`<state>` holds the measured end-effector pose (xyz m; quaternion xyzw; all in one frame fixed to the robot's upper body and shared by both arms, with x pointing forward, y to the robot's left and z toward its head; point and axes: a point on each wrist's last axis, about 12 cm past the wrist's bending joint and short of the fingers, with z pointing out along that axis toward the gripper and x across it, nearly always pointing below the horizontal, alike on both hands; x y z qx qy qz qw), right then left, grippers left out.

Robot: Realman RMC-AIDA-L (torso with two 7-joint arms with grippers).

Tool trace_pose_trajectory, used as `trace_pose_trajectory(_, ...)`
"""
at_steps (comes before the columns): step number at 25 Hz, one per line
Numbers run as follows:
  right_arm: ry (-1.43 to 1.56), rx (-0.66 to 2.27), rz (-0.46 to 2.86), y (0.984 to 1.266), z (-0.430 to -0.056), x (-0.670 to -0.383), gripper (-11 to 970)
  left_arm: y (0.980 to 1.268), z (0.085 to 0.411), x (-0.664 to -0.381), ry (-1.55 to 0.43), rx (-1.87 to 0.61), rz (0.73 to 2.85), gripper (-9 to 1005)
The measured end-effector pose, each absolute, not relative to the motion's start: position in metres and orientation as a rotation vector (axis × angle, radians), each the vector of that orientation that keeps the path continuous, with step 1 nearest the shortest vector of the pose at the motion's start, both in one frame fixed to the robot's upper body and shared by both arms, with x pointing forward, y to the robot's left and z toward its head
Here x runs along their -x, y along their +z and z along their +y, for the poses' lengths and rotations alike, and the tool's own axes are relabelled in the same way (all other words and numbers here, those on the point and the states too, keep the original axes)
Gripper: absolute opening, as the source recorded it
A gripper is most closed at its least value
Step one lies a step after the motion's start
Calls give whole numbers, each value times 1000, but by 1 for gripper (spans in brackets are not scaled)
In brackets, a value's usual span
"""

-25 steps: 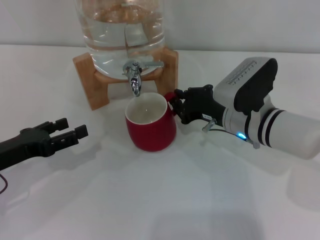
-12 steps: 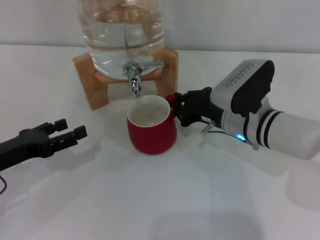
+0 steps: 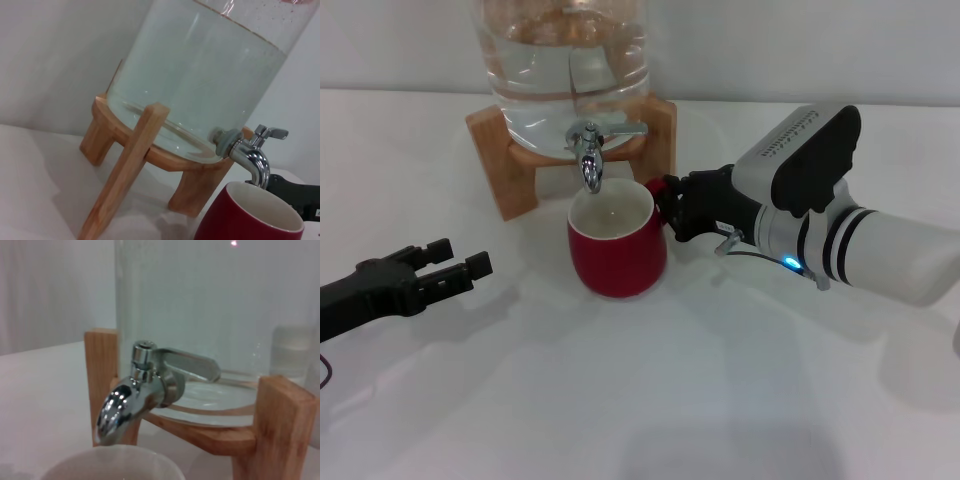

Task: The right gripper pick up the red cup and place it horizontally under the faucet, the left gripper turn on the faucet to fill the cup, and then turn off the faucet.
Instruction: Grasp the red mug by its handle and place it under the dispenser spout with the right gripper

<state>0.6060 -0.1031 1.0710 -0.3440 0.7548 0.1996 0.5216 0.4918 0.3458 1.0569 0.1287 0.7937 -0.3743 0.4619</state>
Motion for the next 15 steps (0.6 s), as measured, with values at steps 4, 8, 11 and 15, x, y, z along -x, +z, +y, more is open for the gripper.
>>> trace_pose_trajectory(4, 471, 819, 1820, 1070, -104, -607, 140, 1057, 346, -492, -920, -316, 1952, 887)
trace_pose_trajectory(8, 470, 837, 1819, 1069, -102, -605, 139, 1057, 346, -492, -921, -317, 1952, 887)
trace_pose_trajectory(11, 475, 842, 1816, 1069, -100, -604, 138, 1057, 346, -492, -921, -318, 1951, 887)
trace_pose_trajectory(15, 483, 839, 1815, 1070, -99, -604, 138, 1057, 346, -492, -922, -316, 1951, 887)
